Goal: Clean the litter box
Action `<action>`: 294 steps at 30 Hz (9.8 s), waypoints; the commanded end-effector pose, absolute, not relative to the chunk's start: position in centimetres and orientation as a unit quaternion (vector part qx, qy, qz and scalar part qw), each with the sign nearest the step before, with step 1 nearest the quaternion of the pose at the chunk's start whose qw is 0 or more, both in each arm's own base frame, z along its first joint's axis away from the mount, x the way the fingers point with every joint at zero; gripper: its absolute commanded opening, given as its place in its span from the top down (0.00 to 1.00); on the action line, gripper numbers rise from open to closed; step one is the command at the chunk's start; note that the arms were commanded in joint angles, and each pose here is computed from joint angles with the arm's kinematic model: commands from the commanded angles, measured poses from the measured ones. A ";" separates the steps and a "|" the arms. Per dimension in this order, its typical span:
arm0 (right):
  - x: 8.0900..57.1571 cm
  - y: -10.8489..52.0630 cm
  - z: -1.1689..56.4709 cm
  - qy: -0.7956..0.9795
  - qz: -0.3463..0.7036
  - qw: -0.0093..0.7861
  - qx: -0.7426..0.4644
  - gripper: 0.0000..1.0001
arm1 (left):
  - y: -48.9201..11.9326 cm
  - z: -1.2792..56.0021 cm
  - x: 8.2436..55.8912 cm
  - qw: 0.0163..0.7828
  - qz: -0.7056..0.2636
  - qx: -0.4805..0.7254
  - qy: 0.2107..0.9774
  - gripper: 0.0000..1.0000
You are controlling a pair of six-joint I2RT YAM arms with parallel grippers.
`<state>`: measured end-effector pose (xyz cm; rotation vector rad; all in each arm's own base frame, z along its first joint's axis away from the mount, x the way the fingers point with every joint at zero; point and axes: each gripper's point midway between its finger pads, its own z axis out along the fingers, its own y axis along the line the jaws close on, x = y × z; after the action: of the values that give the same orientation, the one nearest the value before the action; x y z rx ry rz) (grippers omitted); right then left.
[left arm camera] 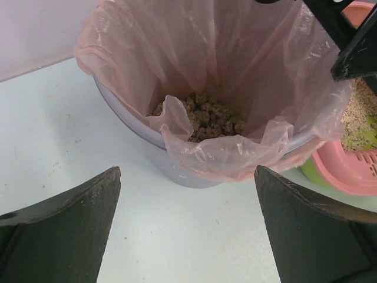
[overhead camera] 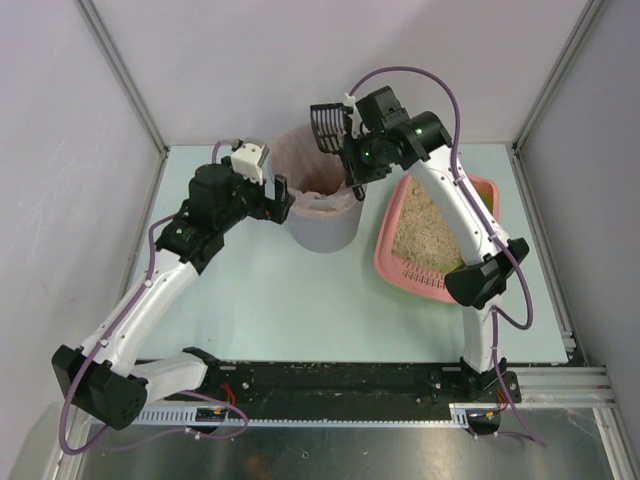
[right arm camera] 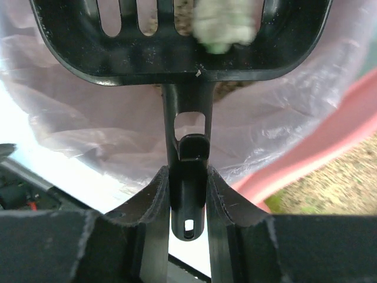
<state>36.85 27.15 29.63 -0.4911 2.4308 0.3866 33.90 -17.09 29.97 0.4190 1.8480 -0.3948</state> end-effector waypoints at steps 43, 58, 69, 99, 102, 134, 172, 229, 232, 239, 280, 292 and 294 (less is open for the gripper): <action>27.9 31.2 41.8 0.666 0.726 0.171 -0.008 1.00 | -16.8 32.0 33.6 0.597 -0.172 0.180 0.763 0.00; 28.8 30.0 39.4 0.566 0.815 0.067 0.105 1.00 | -17.1 31.9 33.5 0.595 -0.179 0.183 0.762 0.00; 29.2 29.4 39.9 0.529 0.840 0.062 0.097 1.00 | -16.8 31.7 33.7 0.595 -0.171 0.181 0.764 0.00; 21.2 8.5 25.7 0.902 0.314 0.277 0.101 1.00 | -17.6 32.2 33.0 0.605 -0.193 0.198 0.747 0.02; 20.2 6.2 23.3 0.934 0.234 0.246 0.109 1.00 | -18.0 32.0 33.0 0.599 -0.204 0.201 0.748 0.02; 24.2 7.9 15.1 0.996 0.044 0.071 0.001 1.00 | -19.6 31.5 32.6 0.584 -0.242 0.216 0.744 0.03; 31.7 7.0 11.8 0.997 -0.058 -0.032 -0.037 1.00 | -19.9 32.4 31.9 0.588 -0.260 0.217 0.735 0.04; 26.3 8.6 11.3 0.996 -0.031 0.076 0.026 0.71 | -20.8 32.9 31.1 0.585 -0.291 0.225 0.723 0.04; 27.0 8.8 11.3 0.993 -0.029 0.111 0.040 0.64 | -20.8 32.9 31.1 0.585 -0.291 0.224 0.723 0.04; 27.3 8.3 13.0 0.982 -0.029 0.176 0.055 0.49 | -20.8 32.9 31.1 0.586 -0.291 0.225 0.722 0.04; 28.2 7.5 8.9 0.925 -0.012 0.356 0.130 0.66 | -21.5 31.8 31.4 0.570 -0.301 0.227 0.730 0.04; 26.6 7.4 12.9 0.943 0.002 0.322 0.083 1.00 | -21.8 31.5 31.4 0.564 -0.306 0.228 0.732 0.04; 26.2 7.4 13.1 0.959 0.014 0.273 0.068 1.00 | -21.8 31.4 31.4 0.563 -0.307 0.228 0.733 0.04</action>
<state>26.89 7.56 11.17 0.2508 2.4599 0.0005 31.56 -21.08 30.83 0.5221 1.7549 -0.6810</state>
